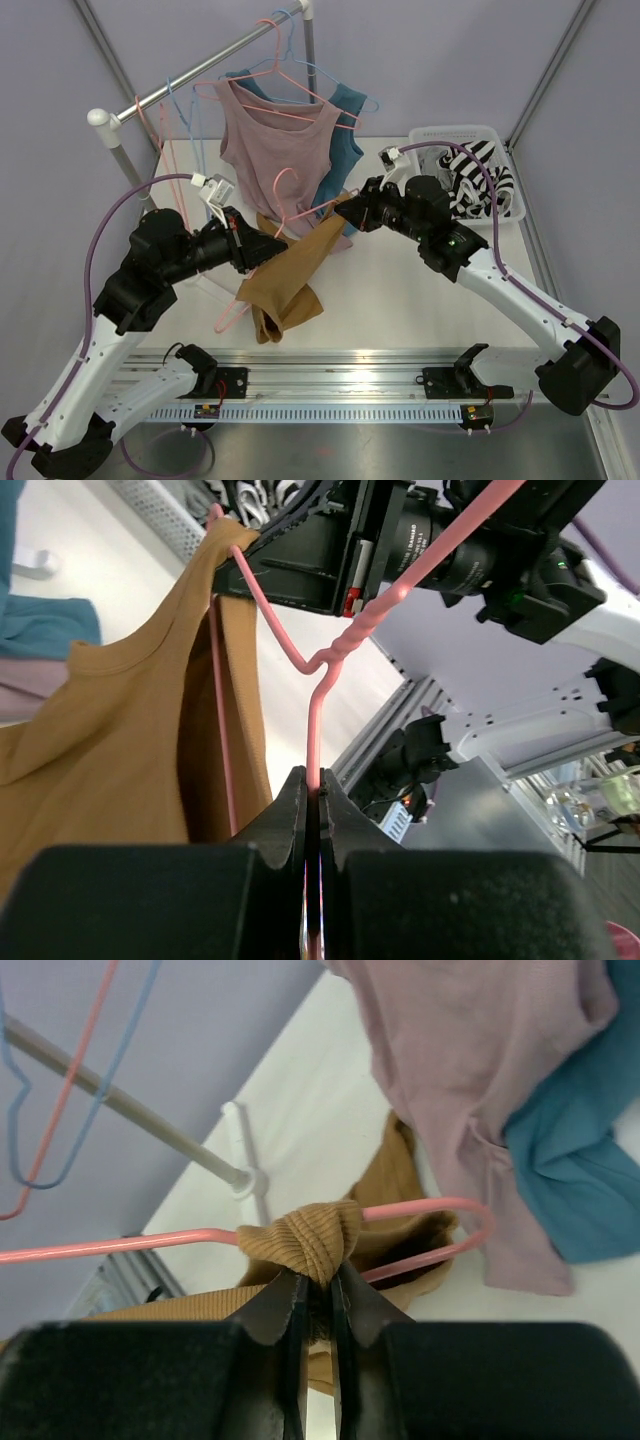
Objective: Remove the tank top from the hanger
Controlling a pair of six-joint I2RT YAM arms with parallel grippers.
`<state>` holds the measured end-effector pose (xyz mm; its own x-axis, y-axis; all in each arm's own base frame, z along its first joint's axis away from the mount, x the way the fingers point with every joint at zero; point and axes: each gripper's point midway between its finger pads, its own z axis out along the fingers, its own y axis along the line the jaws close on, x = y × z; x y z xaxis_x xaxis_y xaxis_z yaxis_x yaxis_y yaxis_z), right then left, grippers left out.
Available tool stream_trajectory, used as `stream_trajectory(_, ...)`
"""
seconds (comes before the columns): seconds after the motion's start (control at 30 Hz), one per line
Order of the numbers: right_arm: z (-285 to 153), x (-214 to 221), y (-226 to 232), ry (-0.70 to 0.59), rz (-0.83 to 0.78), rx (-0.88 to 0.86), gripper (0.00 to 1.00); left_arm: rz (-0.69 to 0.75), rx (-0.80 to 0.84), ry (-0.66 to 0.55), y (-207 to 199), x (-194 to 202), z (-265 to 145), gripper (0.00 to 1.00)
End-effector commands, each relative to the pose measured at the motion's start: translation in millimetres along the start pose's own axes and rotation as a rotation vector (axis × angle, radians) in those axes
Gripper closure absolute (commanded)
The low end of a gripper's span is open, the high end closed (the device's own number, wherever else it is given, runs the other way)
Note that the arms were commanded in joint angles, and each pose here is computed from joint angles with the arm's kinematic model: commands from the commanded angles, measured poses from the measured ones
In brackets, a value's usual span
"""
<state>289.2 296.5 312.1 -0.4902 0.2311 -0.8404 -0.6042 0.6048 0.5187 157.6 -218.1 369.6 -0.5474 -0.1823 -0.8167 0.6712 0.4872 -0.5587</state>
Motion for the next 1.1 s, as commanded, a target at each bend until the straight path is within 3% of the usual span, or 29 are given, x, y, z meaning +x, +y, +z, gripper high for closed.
stream_trajectory(0.0,-9,-18,-33,-0.062,-0.082,0.2,1.0,0.107,-0.018,-0.05,-5,-17,-10,1.0)
stream_trajectory(0.2,-24,-20,-99,-0.042,-0.079,0.431,1.0,0.162,0.064,0.017,-16,-1,-17,1.0)
stream_trajectory(0.43,-35,-23,-144,-0.006,0.006,0.481,1.0,0.222,0.214,-0.012,-45,1,-31,1.0)
stream_trajectory(0.53,-25,-15,-135,0.054,0.015,0.392,1.0,0.258,0.254,-0.077,-55,-10,-35,1.0)
stream_trajectory(0.7,-23,-13,-60,0.075,0.046,-0.002,1.0,0.276,0.194,-0.312,-55,-53,-39,1.0)
stream_trajectory(0.9,-65,-17,29,0.105,0.072,-0.419,1.0,0.321,0.202,-0.598,-56,-114,-22,1.0)
stream_trajectory(1.07,-105,-13,71,0.135,0.004,-0.594,1.0,0.37,0.186,-0.673,-64,-149,12,1.0)
